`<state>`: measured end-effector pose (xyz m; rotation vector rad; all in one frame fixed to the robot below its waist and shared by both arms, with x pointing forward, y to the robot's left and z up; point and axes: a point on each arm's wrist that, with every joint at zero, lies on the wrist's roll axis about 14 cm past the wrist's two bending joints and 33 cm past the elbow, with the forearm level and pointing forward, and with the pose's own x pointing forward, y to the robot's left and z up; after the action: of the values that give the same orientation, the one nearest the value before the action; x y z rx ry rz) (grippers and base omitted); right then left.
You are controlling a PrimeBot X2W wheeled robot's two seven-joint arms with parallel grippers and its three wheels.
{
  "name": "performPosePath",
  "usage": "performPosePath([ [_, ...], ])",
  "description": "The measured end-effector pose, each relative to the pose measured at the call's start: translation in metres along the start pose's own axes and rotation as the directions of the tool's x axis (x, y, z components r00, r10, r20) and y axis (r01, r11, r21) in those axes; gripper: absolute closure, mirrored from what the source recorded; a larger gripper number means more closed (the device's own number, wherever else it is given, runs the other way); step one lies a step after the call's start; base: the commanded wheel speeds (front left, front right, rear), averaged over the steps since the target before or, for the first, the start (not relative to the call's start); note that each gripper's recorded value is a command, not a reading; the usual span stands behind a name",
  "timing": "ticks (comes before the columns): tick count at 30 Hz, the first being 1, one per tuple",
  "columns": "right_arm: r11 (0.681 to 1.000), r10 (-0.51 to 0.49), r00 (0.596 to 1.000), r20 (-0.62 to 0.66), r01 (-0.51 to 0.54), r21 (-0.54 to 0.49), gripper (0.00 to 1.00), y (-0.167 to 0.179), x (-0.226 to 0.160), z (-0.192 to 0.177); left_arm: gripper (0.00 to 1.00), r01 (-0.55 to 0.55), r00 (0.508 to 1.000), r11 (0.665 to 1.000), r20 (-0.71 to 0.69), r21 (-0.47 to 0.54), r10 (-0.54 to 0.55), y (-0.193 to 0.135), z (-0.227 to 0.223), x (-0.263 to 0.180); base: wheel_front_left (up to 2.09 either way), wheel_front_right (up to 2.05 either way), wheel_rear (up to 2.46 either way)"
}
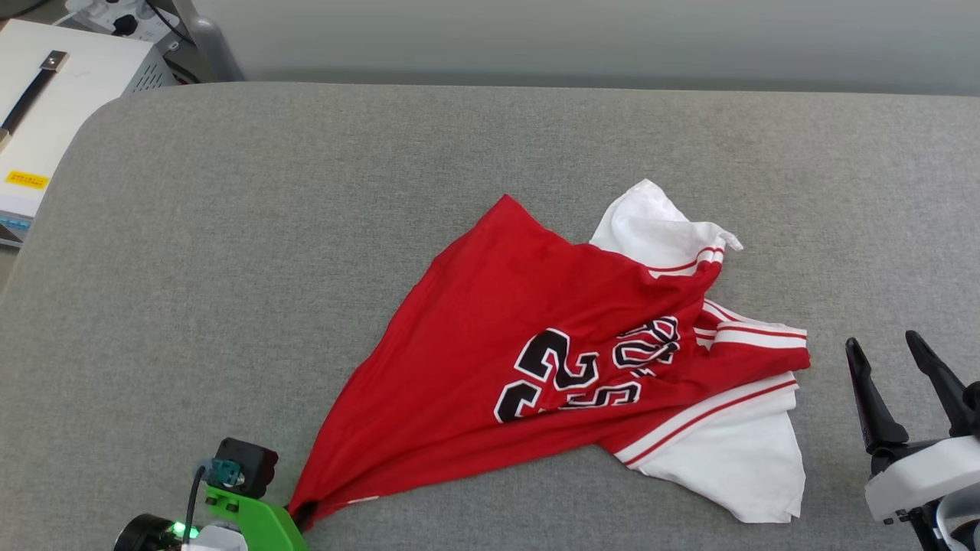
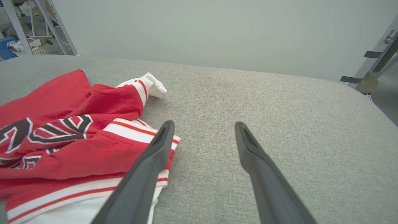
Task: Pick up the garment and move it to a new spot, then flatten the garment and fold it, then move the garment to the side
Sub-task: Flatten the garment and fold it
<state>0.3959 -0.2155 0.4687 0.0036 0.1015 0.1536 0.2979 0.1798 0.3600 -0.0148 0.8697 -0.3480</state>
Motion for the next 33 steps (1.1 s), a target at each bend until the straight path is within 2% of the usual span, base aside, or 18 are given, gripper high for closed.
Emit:
performPosePath([
  [3, 1.0, -0.004, 1.0, -0.003, 0.004, -0.002, 0.0, -0.001, -0.001, -0.001, 1.0, -0.014, 1.0, 0.999, -0.003, -0.029, 0.014, 0.006, -0.003, 0.004, 0.0, 0.0, 0.0],
  [4, 1.0, -0.005, 1.0, -0.002, 0.005, -0.002, 0.0, -0.002, -0.002, 0.0, 0.0, -0.021, 1.0, 0.999, 0.012, -0.031, 0.021, 0.007, -0.002, 0.005, 0.0, 0.0, 0.0],
  [7, 1.0, -0.008, 1.0, 0.001, 0.008, -0.008, 0.0, -0.003, -0.004, 0.002, 0.0, -0.04, 0.995, 0.999, 0.09, -0.037, 0.044, 0.011, 0.011, 0.005, 0.0, 0.0, 0.0],
  [11, 1.0, -0.013, 1.0, 0.01, 0.014, -0.008, 0.0, -0.003, -0.009, 0.005, 0.0, -0.122, 0.965, 0.993, 0.235, -0.002, 0.119, 0.032, 0.048, -0.009, 0.0, 0.0, 0.0],
  [15, 1.0, -0.01, 1.0, 0.027, 0.01, -0.003, 0.0, 0.001, -0.013, 0.011, 0.0, -0.199, 0.903, 0.978, 0.399, 0.058, 0.16, 0.047, 0.104, -0.038, 0.0, 0.0, 0.0],
  [19, 1.0, -0.003, 0.999, 0.045, 0.004, -0.003, 0.0, 0.004, -0.013, 0.017, 0.0, -0.25, 0.812, 0.961, 0.565, 0.117, 0.143, 0.04, 0.169, -0.07, 0.0, 0.0, 0.0],
  [23, 1.0, 0.002, 0.999, 0.044, -0.001, -0.009, 0.0, 0.007, -0.012, 0.017, 0.0, -0.263, 0.728, 0.948, 0.682, 0.18, 0.073, 0.022, 0.231, -0.087, 0.0, 0.0, 0.0],
  [27, 1.0, 0.002, 0.998, 0.059, -0.001, -0.019, 0.0, 0.007, -0.008, 0.021, 0.0, -0.225, 0.685, 0.937, 0.728, 0.269, -0.044, -0.006, 0.283, -0.086, 0.0, 0.0, 0.0],
  [32, 1.0, 0.007, 0.996, 0.084, -0.005, -0.028, 0.0, 0.008, 0.001, 0.029, 0.0, -0.116, 0.672, 0.915, 0.709, 0.387, -0.215, -0.057, 0.334, -0.065, 0.0, 0.0, 0.0],
  [33, 1.0, 0.006, 0.996, 0.09, -0.003, -0.029, 0.0, 0.008, 0.003, 0.031, 0.0, -0.092, 0.685, 0.903, 0.685, 0.42, -0.248, -0.068, 0.341, -0.057, 0.0, 0.0, 0.0],
])
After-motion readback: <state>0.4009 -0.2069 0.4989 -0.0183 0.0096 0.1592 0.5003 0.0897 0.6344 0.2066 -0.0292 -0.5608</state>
